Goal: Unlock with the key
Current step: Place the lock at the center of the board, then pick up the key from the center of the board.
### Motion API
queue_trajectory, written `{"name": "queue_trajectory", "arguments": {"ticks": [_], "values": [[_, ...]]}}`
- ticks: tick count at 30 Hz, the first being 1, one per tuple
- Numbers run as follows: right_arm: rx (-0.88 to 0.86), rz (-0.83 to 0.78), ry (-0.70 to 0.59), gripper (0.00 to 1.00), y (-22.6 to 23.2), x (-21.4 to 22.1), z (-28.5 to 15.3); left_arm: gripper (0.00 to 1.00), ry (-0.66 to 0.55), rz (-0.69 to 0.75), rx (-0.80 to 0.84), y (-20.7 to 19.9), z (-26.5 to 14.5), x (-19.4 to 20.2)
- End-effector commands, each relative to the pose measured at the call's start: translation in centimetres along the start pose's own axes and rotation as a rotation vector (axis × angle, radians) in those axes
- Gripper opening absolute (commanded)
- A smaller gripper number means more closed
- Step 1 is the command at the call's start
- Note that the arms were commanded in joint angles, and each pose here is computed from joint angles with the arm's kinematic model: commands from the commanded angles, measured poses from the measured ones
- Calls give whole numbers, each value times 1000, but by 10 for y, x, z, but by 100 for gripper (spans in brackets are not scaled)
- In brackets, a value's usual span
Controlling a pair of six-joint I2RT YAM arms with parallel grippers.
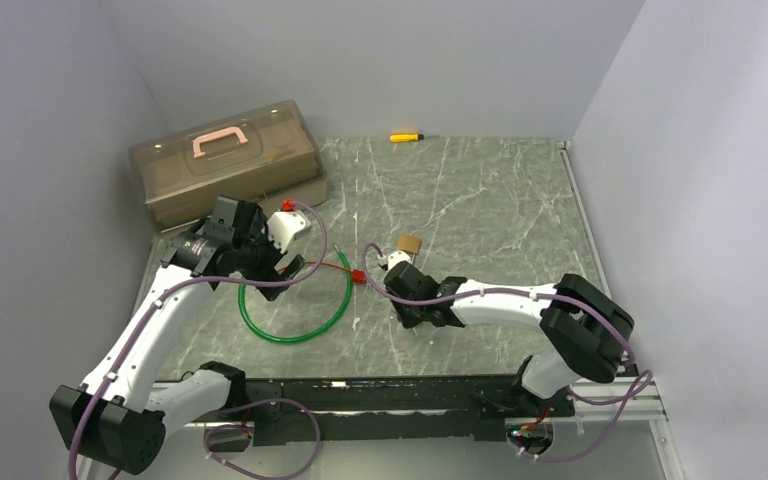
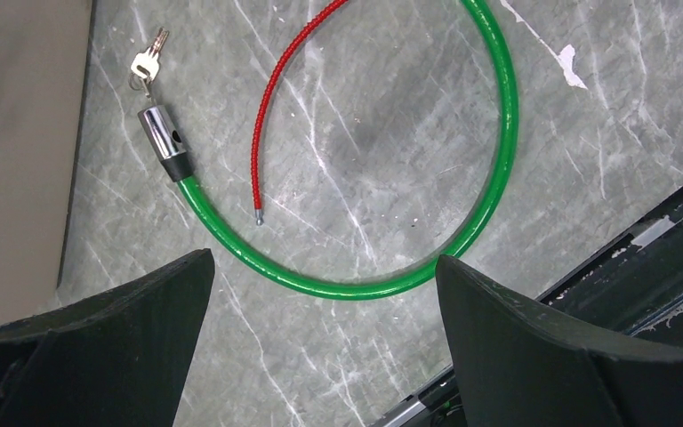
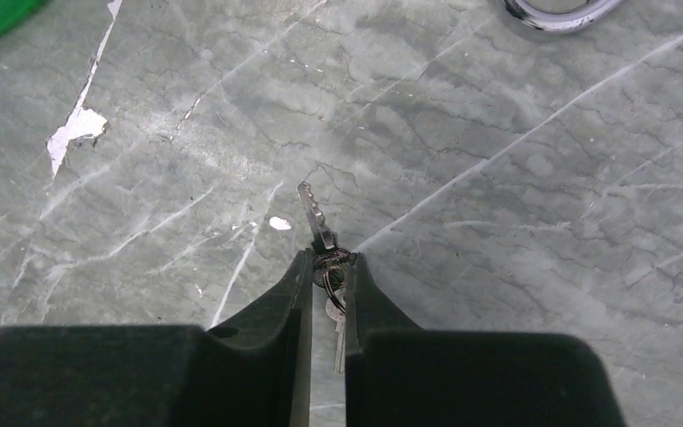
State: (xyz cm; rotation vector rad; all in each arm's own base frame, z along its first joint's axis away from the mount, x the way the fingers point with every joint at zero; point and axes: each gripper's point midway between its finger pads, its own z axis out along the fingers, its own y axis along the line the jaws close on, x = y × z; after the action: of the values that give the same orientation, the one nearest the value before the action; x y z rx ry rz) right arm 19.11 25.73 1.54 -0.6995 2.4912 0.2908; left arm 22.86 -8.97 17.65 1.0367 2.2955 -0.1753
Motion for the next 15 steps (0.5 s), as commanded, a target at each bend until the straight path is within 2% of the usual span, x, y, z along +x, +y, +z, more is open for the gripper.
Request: {"name": "queue_trajectory", "arguments": {"ticks": [1, 2, 15], "values": [[-20, -6, -20, 3, 7, -9, -4, 99, -66, -13, 22, -3, -2, -14], [-20, -7, -30, 0, 7, -13, -6, 99, -69, -14, 32, -4, -1, -15], [-107, -61, -185, 0, 22, -69, -54, 99, -156, -24, 216, -33, 12, -36]]}}
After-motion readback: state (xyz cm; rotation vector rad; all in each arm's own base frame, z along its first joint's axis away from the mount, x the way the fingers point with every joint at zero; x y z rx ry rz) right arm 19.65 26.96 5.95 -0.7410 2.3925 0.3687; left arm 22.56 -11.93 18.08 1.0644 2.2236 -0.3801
